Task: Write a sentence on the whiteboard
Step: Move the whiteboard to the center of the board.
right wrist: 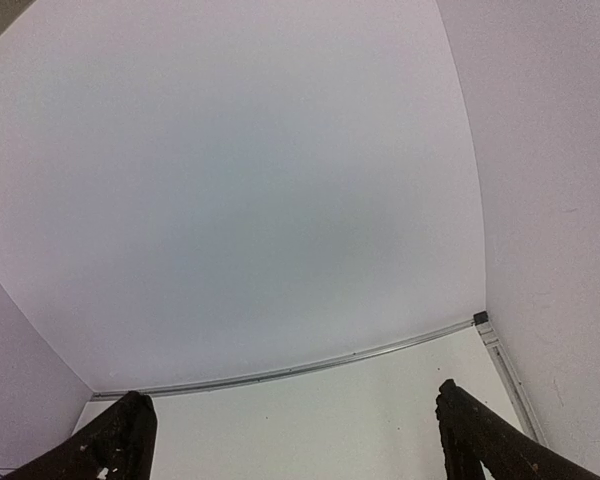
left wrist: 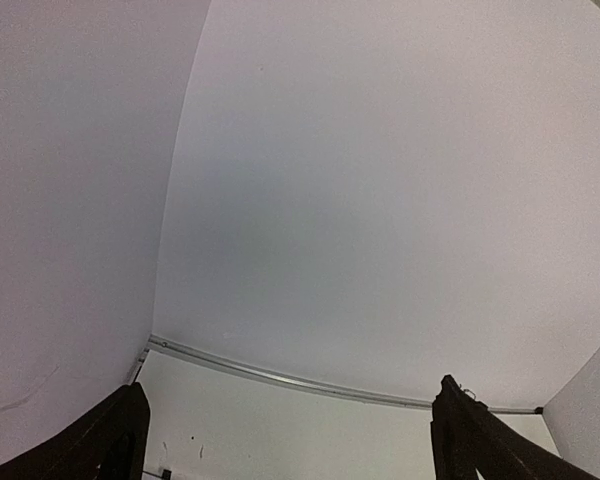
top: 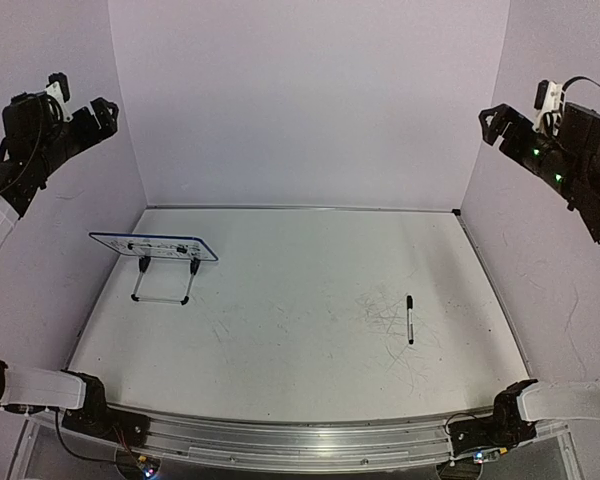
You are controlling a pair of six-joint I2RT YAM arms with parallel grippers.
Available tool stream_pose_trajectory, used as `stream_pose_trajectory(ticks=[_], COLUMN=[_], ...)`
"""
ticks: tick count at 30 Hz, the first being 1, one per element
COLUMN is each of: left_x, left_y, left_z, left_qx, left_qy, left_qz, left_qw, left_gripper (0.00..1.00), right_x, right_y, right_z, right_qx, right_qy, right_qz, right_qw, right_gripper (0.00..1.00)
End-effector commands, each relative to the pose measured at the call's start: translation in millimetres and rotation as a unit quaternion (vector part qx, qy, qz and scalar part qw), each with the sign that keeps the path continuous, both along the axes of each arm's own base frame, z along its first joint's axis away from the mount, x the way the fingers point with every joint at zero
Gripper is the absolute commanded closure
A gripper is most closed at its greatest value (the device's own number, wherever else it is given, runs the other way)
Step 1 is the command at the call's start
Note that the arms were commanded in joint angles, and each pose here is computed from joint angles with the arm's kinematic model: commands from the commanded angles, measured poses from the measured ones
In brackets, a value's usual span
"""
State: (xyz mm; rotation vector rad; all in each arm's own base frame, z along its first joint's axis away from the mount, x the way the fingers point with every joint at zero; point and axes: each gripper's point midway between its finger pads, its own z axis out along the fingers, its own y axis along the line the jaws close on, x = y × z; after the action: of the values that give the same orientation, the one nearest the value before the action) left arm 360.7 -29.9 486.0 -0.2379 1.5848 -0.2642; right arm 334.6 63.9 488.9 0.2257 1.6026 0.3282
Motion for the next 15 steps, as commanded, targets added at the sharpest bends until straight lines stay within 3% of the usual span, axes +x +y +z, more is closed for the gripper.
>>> stream_pose_trajectory(ticks=[1, 6, 15], left_x=[-1, -7, -43], left_y=[-3, -3, 18], left_z=[-26, -56, -148], left_qx=[-0.004, -0.007, -0.048], left_qy=[0.042, 0.088, 0.193], left_qz=[-0.008, -0.009, 0.052], left_qw=[0.999, 0.996, 0.979], left_gripper=[0.00, 0.01, 0.00], right_x=[11, 22, 27], right_y=[5, 24, 21], right_z=[-3, -13, -25], right_qx=[-0.011, -0.031, -0.025], right_qy=[0.007, 0.006, 0.000], right_qz=[0.005, 0.052, 0.038], right_qw=[1.000, 0.998, 0.999], right_gripper=[0.02, 0.02, 0.02])
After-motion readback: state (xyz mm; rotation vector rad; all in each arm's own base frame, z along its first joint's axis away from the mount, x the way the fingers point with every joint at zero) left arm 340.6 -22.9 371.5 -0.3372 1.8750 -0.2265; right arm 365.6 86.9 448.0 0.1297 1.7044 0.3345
